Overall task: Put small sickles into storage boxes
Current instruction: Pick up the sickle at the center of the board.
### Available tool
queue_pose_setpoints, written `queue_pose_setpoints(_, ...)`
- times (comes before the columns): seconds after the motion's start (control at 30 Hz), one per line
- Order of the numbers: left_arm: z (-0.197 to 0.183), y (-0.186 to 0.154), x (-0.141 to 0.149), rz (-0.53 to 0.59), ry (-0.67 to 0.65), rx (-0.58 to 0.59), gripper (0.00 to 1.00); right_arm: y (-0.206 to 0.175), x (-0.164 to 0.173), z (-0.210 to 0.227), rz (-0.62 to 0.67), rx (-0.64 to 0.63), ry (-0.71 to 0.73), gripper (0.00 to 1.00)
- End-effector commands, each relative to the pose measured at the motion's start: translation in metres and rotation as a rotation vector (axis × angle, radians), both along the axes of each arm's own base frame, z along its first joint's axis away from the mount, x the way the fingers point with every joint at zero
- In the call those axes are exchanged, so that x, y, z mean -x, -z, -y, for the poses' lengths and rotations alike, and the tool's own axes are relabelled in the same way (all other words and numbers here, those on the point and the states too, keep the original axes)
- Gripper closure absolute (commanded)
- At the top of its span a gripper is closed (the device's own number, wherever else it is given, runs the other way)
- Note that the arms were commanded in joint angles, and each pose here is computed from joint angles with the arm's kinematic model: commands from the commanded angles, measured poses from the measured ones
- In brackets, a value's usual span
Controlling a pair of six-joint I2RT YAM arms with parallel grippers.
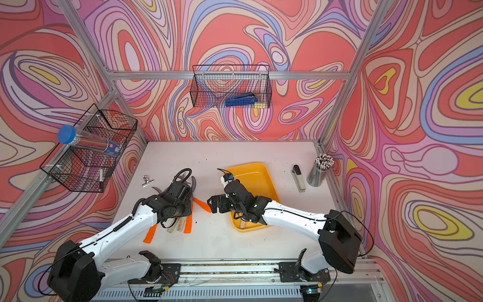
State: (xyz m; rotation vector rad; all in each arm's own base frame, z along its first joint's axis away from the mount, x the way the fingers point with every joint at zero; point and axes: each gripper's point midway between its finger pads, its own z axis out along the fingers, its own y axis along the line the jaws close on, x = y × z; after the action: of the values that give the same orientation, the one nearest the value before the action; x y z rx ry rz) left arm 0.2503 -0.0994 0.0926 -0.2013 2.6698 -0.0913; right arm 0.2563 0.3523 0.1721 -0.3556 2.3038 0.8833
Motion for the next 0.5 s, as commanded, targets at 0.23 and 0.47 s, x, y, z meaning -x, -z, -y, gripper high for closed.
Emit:
queue_pose_setpoints(0.23, 0.053, -0.016, 0.000, 0.078, 0.197, 0.261, 1.00, 0.006, -0.012, 0.001, -0.093, -0.150, 0.011, 0.05)
queue_pose_setpoints(0.47, 0.078, -0.031, 0.002, 0.158, 0.296, 0.409, 1.00, 0.007, -0.015, -0.008, -0.125, -0.203, -0.007, 0.08)
